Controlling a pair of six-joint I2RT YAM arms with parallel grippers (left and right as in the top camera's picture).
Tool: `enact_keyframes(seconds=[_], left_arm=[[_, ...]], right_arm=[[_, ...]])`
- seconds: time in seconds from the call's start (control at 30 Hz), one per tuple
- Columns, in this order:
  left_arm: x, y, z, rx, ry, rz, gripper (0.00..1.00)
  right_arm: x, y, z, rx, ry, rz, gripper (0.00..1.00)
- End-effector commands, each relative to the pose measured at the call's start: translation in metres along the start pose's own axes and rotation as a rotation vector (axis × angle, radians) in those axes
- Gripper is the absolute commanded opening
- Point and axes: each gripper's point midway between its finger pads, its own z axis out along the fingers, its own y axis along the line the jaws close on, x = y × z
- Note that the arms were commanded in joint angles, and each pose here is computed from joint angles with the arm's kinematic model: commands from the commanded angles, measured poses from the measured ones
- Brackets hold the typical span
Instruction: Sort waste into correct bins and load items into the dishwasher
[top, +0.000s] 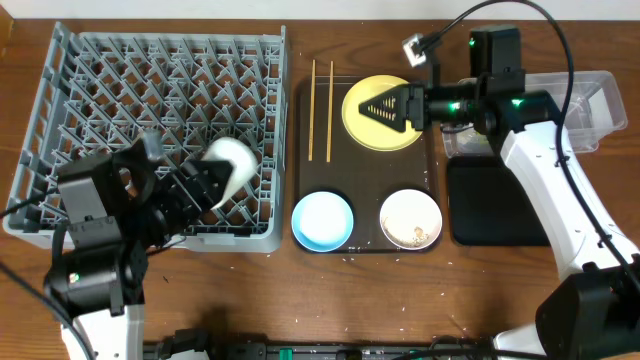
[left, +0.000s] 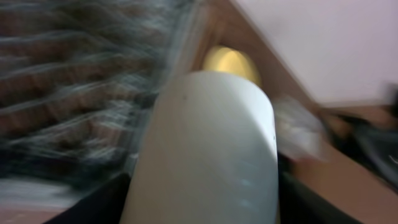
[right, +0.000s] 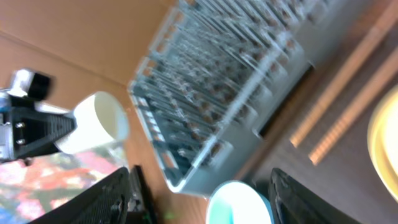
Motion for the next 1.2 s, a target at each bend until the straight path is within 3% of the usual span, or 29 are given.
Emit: enact_keyframes(seconds=[0.0, 0.03, 0.13, 0.33, 0.67, 0.73, 0.83, 1.03, 1.17], left_arm=[[-0.037, 0.077, -0.036, -0.499, -0.247, -0.012, 0.50], [-0.034, 0.094, -0.040, -0.595, -0.237, -0.029, 0.50], [-0.032, 0.109, -0.032, -0.665, -0.179, -0.046, 0.50], [-0.049, 0.140, -0.018, -0.822, -0.165, -0.050, 0.51], [-0.043, 0.172, 0.025, -0.897, -0.015, -0.124, 0.52], [-0.044, 0.174, 0.029, -0.899, -0.012, -0.128, 0.63], [-0.047, 0.171, 0.033, -0.854, -0.021, -0.146, 0.80], [-0.053, 0.147, 0.022, -0.720, -0.078, -0.173, 0.86], [-0.043, 0.078, 0.028, -0.358, 0.005, 0.074, 0.86]], right_arm=[[0.011, -0.024, 0.007, 0.223, 0.027, -0.020, 0.70], [0.021, -0.028, 0.013, 0.282, 0.064, -0.040, 0.71], [0.034, -0.033, 0.021, 0.380, 0.109, -0.065, 0.74], [0.042, -0.021, 0.036, 0.367, 0.138, -0.099, 0.76], [0.048, -0.018, 0.038, 0.365, 0.159, -0.094, 0.75], [0.049, -0.019, 0.037, 0.366, 0.162, -0.090, 0.75], [0.052, -0.019, 0.037, 0.368, 0.171, -0.089, 0.75], [0.056, -0.022, 0.035, 0.381, 0.188, -0.090, 0.75], [0.065, -0.047, 0.021, 0.573, 0.181, 0.064, 0.66]])
